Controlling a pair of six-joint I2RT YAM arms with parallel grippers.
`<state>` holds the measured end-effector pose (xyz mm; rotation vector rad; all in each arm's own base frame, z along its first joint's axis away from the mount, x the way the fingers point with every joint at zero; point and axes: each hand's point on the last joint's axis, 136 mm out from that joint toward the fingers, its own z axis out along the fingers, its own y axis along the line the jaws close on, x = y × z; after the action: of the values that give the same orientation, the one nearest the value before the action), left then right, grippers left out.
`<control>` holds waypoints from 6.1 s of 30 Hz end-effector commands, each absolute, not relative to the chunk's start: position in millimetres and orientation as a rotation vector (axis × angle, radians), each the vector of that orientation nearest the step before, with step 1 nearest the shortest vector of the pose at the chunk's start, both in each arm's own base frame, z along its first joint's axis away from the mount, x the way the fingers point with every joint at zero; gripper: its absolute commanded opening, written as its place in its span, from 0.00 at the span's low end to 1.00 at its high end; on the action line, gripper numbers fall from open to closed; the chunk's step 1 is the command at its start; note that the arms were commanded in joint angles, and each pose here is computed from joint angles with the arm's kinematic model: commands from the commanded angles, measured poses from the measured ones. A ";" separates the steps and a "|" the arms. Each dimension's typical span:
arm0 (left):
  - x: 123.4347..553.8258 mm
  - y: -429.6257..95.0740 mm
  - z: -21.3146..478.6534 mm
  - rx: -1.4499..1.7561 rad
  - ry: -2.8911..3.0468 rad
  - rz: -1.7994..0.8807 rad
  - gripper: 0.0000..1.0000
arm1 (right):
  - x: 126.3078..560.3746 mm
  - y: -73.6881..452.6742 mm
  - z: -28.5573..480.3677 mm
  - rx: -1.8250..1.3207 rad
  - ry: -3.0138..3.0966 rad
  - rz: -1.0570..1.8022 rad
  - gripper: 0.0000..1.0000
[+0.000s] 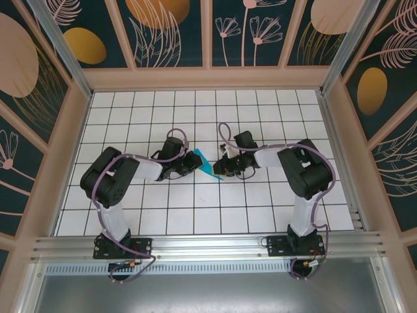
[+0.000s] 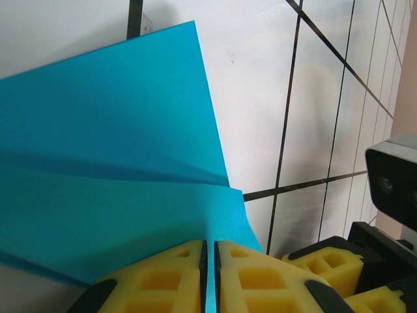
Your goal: Fold a paper plane with a square sheet of paper (pick it up from the middle)
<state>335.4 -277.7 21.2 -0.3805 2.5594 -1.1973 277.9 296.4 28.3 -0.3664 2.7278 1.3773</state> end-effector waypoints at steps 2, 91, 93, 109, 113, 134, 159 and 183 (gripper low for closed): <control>333.6 -275.6 12.9 -0.373 2.580 -1.159 0.16 | 269.1 291.3 34.3 -0.358 2.738 1.395 0.17; 328.5 -278.5 -6.6 -0.373 2.633 -1.082 0.13 | 276.5 271.7 19.7 -0.268 2.827 1.240 0.12; 329.1 -279.0 -6.4 -0.380 2.634 -1.083 0.13 | 283.4 274.1 38.2 -0.290 2.764 1.232 0.14; 331.7 -278.4 -6.5 -0.421 2.654 -1.060 0.15 | 285.8 323.2 51.8 -0.553 2.695 1.038 0.13; 331.0 -277.8 -7.8 -0.424 2.659 -1.055 0.15 | 285.8 322.7 37.3 -0.556 2.746 0.993 0.10; 330.3 -272.1 -12.1 -0.439 2.678 -1.004 0.14 | 276.5 298.0 10.2 -0.543 2.850 0.877 0.08; 327.3 -256.7 -27.5 -0.484 2.742 -0.846 0.13 | 239.6 255.8 -2.3 -0.503 2.933 0.921 0.04; 329.7 -263.7 -19.5 -0.452 2.725 -0.899 0.13 | 281.6 301.0 54.8 -0.547 2.682 1.068 0.05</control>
<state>332.3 -289.3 14.0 -0.3944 2.6565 -1.0955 274.8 284.8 54.6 -0.5257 2.7038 1.0183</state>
